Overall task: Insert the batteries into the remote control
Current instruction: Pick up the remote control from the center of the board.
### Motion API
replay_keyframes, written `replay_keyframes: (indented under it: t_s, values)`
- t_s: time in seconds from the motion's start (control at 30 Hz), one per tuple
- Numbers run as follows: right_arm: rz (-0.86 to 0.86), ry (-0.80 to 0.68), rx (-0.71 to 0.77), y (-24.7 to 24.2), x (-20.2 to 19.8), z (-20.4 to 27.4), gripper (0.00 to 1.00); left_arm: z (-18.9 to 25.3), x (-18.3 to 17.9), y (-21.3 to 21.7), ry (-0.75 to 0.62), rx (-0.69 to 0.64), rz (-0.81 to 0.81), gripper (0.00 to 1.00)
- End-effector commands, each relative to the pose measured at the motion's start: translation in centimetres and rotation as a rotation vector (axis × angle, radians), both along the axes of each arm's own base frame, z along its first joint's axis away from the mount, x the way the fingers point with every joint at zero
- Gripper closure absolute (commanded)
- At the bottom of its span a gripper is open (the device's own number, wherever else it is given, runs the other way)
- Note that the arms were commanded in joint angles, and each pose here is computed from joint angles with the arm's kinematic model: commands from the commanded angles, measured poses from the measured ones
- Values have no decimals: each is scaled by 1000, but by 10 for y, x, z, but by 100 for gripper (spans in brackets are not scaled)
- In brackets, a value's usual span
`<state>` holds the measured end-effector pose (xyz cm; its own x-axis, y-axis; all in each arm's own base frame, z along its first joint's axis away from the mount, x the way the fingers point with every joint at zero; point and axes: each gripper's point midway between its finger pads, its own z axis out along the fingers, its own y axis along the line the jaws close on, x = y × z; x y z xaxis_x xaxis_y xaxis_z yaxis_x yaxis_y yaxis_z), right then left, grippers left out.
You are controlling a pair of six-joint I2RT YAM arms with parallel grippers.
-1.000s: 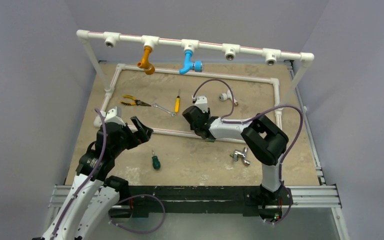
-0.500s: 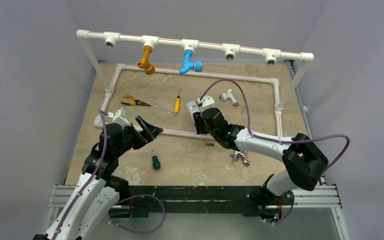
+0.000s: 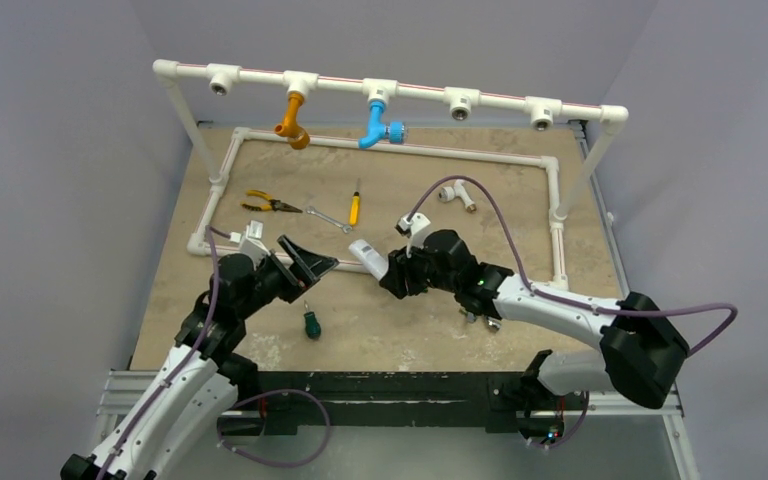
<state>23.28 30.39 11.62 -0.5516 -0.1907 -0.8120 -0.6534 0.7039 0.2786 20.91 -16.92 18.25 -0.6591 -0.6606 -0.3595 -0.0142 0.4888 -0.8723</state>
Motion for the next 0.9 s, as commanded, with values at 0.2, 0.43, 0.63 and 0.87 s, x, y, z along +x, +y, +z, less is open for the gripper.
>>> replay_keyframes:
  t_s: [0.2,0.43,0.63,0.87]
  values:
    - [46,-14,206,13,-40,53,100,21,1,-19,-73,0,-8,12]
    - [65,-34,230,22,-59,62,100,19,1,-25,-68,17,5,15]
    - [91,-65,231,33,-69,72,100,27,4,-20,-95,19,48,21]
    - [117,-79,239,45,-76,77,100,25,4,-21,-93,19,53,32]
